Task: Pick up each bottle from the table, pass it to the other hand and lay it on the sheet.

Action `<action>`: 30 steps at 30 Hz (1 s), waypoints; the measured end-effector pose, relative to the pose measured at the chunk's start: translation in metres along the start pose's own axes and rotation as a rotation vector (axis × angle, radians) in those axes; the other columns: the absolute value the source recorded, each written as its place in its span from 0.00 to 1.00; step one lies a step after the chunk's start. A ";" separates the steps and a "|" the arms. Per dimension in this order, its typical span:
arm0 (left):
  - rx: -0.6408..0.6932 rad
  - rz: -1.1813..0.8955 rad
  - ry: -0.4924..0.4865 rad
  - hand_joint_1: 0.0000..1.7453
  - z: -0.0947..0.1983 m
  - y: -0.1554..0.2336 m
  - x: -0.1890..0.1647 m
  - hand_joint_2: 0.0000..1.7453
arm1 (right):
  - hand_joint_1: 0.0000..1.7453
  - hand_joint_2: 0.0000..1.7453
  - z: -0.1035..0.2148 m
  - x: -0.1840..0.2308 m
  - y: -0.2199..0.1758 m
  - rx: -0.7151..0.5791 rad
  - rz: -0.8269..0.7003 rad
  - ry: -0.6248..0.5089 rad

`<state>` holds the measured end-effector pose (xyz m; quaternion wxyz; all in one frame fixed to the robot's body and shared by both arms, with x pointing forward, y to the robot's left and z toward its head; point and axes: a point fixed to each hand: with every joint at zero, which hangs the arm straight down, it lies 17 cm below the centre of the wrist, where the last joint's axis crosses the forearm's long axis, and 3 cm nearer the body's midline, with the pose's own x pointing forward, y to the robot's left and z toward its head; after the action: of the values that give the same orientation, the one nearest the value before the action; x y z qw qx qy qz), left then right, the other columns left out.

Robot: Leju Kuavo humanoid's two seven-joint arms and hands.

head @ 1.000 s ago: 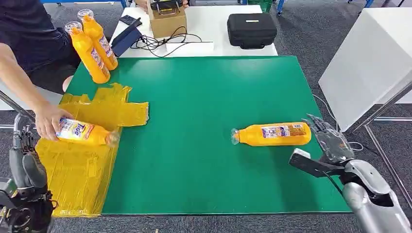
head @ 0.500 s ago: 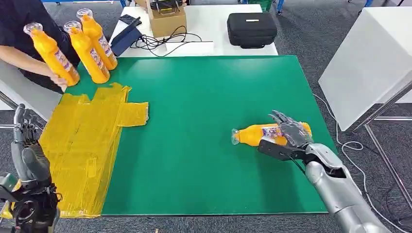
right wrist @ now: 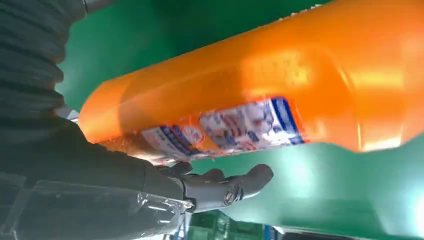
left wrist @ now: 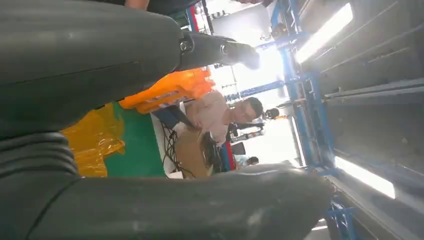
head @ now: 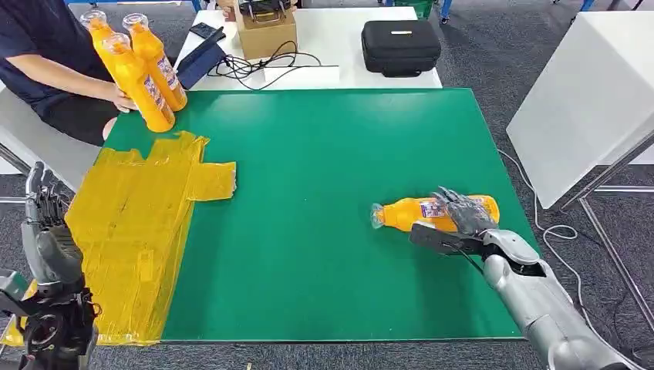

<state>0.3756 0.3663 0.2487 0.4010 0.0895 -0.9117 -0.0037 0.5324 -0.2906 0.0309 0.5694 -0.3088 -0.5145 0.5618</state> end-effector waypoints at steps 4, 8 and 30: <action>-0.003 0.006 0.001 0.00 0.001 -0.001 0.000 0.00 | 0.00 1.00 -0.001 -0.023 -0.006 -0.002 0.056 0.055; -0.001 0.009 0.002 0.00 0.001 -0.002 0.000 0.00 | 0.00 1.00 -0.002 -0.036 -0.009 0.008 0.076 0.085; 0.017 0.016 0.003 0.00 0.013 0.003 0.010 0.00 | 1.00 1.00 -0.016 -0.035 -0.004 0.095 0.121 0.099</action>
<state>0.3589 0.3667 0.2469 0.4018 0.0854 -0.9117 0.0073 0.5543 -0.3215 0.0216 0.5730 -0.3397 -0.4389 0.6030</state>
